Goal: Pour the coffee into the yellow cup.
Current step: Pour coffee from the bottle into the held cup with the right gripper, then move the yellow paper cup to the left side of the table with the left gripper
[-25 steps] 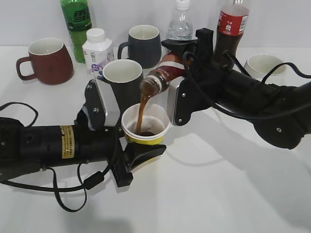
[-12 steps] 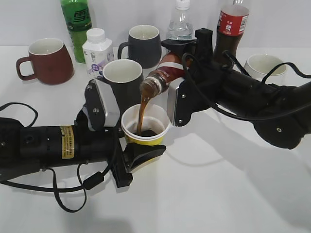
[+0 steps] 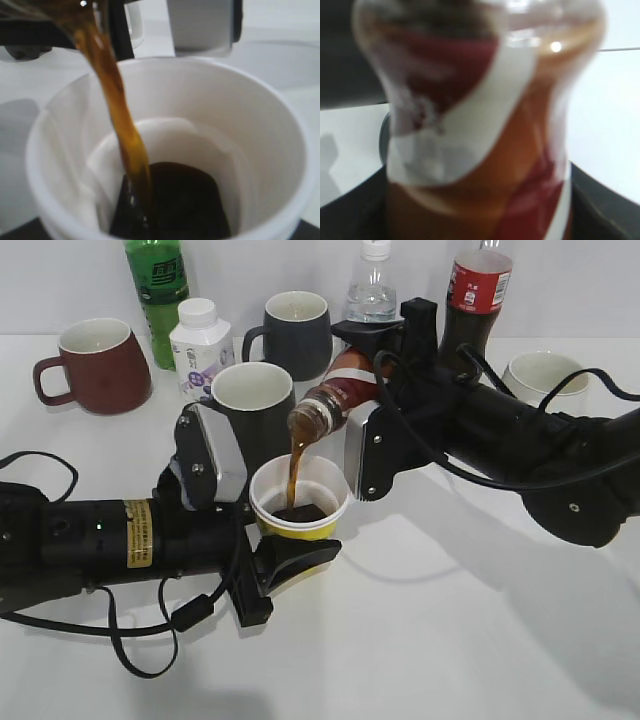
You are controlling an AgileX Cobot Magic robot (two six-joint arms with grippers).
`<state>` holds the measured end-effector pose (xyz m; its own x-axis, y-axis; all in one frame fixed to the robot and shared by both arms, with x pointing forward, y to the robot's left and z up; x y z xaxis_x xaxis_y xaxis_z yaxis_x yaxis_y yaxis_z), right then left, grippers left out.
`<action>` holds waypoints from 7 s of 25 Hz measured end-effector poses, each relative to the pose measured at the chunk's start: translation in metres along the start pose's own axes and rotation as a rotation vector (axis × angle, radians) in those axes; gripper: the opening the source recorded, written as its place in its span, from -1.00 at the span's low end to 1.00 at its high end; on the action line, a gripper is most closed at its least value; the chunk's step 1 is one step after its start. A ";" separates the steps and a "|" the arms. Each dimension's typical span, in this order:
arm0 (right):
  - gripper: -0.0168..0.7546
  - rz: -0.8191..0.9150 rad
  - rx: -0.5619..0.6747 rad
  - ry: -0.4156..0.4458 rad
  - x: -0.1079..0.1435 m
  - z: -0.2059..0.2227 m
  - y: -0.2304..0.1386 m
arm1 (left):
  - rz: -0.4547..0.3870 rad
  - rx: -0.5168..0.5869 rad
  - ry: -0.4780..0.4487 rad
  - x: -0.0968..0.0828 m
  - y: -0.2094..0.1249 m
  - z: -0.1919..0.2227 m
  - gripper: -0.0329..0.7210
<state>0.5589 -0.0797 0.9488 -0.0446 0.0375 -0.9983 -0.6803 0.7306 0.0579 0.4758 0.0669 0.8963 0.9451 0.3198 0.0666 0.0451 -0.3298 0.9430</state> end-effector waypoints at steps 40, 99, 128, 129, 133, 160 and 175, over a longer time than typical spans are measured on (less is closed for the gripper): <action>0.35 -0.055 0.002 0.001 0.000 0.000 0.000 | -0.003 -0.001 -0.003 -0.001 -0.001 -0.001 0.23; 0.35 0.879 0.138 -0.074 -0.001 -0.001 -0.018 | -0.039 -0.095 0.079 0.008 0.019 -0.007 0.21; 0.35 1.404 0.419 -0.106 0.021 -0.010 -0.042 | -0.242 -0.071 0.594 0.066 0.000 -0.123 0.15; 0.35 1.404 0.419 -0.106 0.021 -0.010 -0.042 | -0.249 -0.074 0.624 0.070 -0.001 -0.127 0.15; 0.35 1.404 0.420 -0.106 0.021 -0.010 -0.042 | -0.260 -0.070 0.725 0.083 -0.006 -0.138 0.15; 0.35 1.406 0.421 -0.108 0.021 -0.010 -0.042 | -0.255 -0.075 0.762 0.132 -0.064 -0.095 0.62; 0.35 1.403 0.430 -0.101 0.029 -0.010 -0.043 | -0.276 -0.061 0.794 0.134 -0.067 -0.097 0.72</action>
<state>0.5795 -0.1166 0.9175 -0.4076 0.9046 -0.1244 0.1419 0.1973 0.9700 0.5680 0.2183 0.8742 0.3934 0.9192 0.0196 0.2019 -0.1072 0.9735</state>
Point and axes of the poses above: a point on each arm's last joint axis where the gripper is mounted, z pointing out along that axis toward the gripper, x along the wrist's bending axis when the last joint is at zero, y = z × x, the point moved 3 cm from there along z, pointing out along that axis toward the gripper
